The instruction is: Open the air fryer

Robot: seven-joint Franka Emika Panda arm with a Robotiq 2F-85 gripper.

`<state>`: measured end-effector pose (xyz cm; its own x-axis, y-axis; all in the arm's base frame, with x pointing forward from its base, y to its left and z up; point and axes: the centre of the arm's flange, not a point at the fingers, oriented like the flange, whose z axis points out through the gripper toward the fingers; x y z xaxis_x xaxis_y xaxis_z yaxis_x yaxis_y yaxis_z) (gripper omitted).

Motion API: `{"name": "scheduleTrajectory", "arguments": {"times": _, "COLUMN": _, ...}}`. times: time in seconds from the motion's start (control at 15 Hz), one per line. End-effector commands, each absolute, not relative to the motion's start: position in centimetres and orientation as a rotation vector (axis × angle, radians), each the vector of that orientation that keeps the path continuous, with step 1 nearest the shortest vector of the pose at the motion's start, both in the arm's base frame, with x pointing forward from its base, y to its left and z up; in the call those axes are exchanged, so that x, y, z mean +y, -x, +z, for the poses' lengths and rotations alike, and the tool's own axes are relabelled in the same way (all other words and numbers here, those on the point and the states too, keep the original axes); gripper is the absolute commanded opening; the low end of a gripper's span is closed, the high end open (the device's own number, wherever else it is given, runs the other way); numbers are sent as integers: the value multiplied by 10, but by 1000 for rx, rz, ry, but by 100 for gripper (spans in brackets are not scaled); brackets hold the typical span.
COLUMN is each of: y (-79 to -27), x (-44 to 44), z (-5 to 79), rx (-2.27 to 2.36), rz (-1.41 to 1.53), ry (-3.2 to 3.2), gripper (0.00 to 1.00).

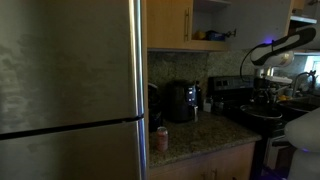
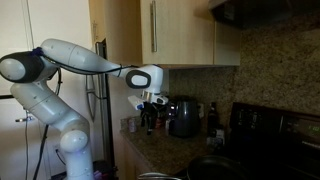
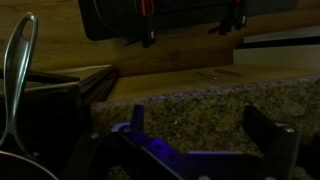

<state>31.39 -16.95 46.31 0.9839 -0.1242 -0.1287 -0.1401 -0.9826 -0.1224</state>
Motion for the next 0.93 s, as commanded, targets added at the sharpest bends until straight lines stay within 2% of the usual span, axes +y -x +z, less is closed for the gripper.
{"name": "scheduleTrajectory", "arguments": {"times": 0.0, "y": -319, "x": -141, "z": 455, "rx": 68, "rz": 230, "ry": 3027, "gripper": 100}}
{"name": "scheduleTrajectory", "arguments": {"times": 0.33, "y": -331, "x": -32, "z": 432, "rx": -274, "rz": 266, "ry": 3035, "gripper": 100}}
{"name": "scheduleTrajectory", "arguments": {"times": 0.6, "y": -334, "x": -22, "z": 437, "rx": -295, "rz": 296, "ry": 3043, "gripper": 100}}
{"name": "scheduleTrajectory", "arguments": {"times": 0.87, "y": -373, "x": -7, "z": 426, "rx": -315, "rz": 135, "ry": 3188, "gripper": 100}}
